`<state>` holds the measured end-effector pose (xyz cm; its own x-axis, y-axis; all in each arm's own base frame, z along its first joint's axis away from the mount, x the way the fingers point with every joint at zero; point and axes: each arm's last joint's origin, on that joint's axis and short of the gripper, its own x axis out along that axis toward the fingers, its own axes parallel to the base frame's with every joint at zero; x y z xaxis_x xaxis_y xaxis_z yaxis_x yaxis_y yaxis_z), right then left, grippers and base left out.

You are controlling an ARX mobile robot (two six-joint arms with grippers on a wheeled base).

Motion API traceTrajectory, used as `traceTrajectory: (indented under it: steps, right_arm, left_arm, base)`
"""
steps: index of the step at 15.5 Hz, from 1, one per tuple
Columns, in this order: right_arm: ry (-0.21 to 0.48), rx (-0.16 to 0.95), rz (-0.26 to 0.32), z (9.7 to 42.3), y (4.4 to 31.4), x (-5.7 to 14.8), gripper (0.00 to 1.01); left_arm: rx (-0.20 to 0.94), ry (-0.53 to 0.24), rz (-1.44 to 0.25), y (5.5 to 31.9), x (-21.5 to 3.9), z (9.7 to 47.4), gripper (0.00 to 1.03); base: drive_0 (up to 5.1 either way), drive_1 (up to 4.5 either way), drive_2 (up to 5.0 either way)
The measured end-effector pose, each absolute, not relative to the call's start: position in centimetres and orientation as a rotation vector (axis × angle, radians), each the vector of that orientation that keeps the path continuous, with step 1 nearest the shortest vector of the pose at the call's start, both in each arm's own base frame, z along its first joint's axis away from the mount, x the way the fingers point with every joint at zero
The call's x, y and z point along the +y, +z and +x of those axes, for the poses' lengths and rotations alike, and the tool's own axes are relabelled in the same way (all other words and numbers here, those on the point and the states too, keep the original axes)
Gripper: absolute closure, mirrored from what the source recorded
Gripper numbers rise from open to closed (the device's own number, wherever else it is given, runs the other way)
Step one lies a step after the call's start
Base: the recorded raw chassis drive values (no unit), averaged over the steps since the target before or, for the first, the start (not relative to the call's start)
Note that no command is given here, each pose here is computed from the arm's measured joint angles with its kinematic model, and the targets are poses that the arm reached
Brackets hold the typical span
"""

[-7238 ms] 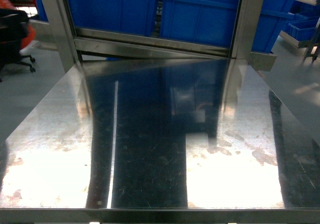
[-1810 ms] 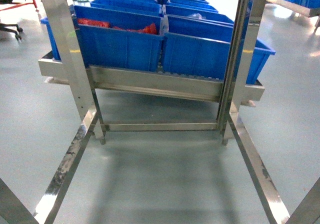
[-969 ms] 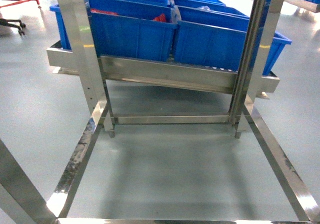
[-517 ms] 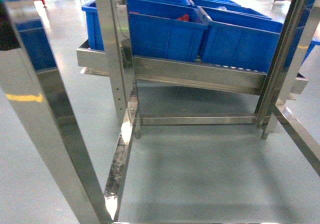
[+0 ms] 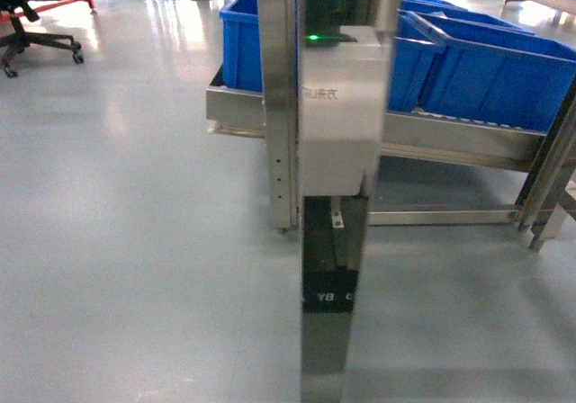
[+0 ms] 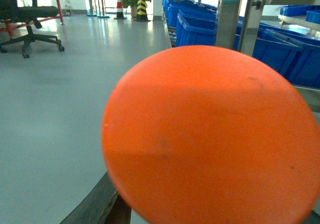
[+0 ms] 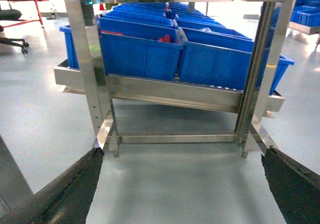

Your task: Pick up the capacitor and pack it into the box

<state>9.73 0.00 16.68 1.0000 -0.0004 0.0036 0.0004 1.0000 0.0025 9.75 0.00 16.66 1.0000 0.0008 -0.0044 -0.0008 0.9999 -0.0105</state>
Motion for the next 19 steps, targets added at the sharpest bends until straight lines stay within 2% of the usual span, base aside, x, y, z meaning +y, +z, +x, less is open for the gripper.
traceTrajectory:
  steps: [19]
  right_arm:
    - [-0.001, 0.0, 0.002, 9.73, 16.65, 0.0, 0.03]
  left_arm:
    - [0.003, 0.0, -0.01, 16.67, -0.01, 9.75, 0.59]
  base:
    - [-5.0, 2.47, 2.5]
